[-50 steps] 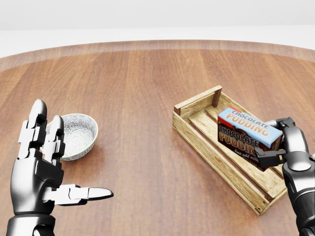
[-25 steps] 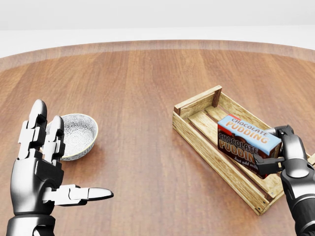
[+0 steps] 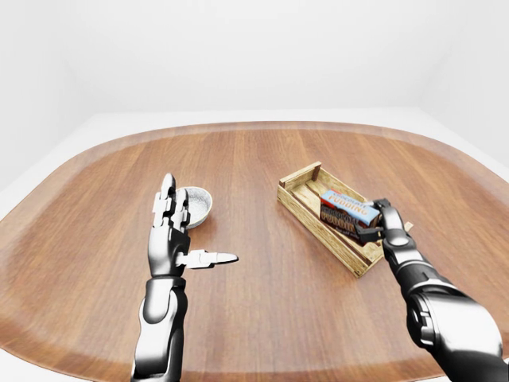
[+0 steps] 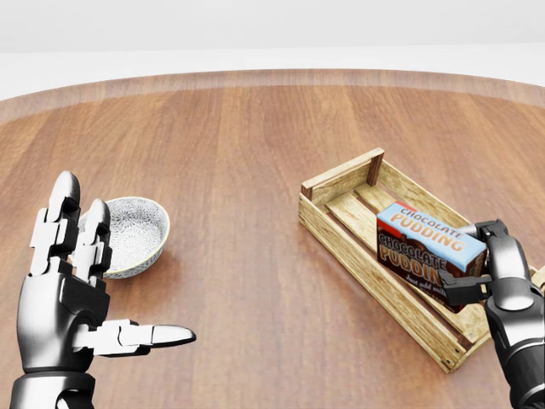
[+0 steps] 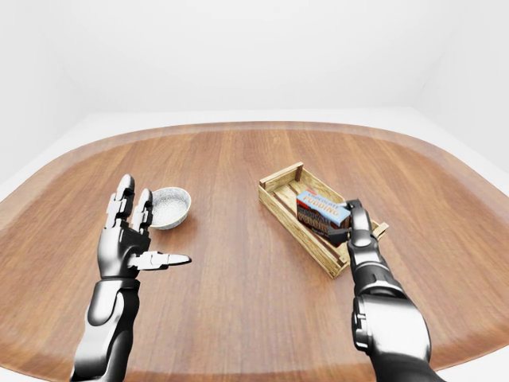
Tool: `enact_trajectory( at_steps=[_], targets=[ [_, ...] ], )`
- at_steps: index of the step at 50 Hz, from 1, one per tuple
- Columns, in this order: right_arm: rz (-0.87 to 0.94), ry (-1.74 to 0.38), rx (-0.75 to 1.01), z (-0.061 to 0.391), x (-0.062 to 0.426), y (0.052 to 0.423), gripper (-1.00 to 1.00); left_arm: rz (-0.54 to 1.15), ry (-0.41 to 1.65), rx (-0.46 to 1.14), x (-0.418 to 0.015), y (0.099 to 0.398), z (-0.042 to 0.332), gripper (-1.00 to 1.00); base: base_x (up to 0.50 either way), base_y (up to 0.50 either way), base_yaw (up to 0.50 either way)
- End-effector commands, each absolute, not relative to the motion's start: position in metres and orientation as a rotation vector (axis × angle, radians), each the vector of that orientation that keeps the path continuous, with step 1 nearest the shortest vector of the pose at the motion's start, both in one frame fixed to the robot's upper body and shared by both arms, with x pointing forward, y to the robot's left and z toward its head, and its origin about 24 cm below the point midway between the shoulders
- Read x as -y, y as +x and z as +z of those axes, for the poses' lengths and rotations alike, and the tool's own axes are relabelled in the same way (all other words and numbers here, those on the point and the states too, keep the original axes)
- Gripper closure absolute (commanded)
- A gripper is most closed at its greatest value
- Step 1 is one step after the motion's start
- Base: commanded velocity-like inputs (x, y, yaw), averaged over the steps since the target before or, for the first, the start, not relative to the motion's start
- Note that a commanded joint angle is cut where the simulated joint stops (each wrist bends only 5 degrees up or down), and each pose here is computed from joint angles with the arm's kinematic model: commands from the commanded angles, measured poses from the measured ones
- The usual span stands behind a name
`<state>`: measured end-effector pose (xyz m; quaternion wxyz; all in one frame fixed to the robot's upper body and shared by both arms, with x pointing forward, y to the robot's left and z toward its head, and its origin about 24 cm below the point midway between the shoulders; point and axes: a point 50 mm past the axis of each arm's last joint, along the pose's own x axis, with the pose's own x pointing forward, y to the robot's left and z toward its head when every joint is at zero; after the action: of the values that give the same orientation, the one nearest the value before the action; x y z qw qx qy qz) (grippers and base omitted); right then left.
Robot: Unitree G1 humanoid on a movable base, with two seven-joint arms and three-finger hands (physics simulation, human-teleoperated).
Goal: Pick up the chocolate pudding and put it in the tray.
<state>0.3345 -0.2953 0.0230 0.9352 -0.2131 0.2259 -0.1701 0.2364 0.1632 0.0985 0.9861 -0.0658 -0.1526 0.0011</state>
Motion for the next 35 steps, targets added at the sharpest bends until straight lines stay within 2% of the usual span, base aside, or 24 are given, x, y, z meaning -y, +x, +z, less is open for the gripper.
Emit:
enact_trajectory(
  at_steps=[1, 30, 31, 32, 34, 35],
  targets=[
    [-0.374, -0.43, -0.464, 0.02, 0.296, 0.332, 1.0, 0.003, -0.133, 0.302, -0.163, 0.237, 0.097, -1.0, 0.0, 0.0, 0.0],
    [-0.375, -0.441, -0.482, 0.014, 0.296, 0.328, 1.0, 0.004, -0.133, 0.302, -0.163, 0.237, 0.097, -1.0, 0.0, 0.0, 0.0],
    [-0.374, -0.443, -0.475, 0.016, 0.296, 0.329, 0.54, 0.003, -0.134, 0.302, -0.163, 0.237, 0.097, -1.0, 0.0, 0.0, 0.0],
    [-0.372, -0.442, -0.464, 0.021, 0.296, 0.332, 0.23, 0.003, -0.133, 0.302, -0.163, 0.237, 0.097, -1.0, 0.0, 0.0, 0.0],
    [-0.369, -0.442, -0.46, 0.022, 0.296, 0.333, -0.76, 0.003, -0.133, 0.302, -0.163, 0.237, 0.097, -1.0, 0.0, 0.0, 0.0],
    [-0.369, -0.443, -0.459, 0.022, 0.296, 0.333, -0.98, 0.003, -0.134, 0.302, -0.163, 0.237, 0.097, -1.0, 0.0, 0.0, 0.0]
  ],
)
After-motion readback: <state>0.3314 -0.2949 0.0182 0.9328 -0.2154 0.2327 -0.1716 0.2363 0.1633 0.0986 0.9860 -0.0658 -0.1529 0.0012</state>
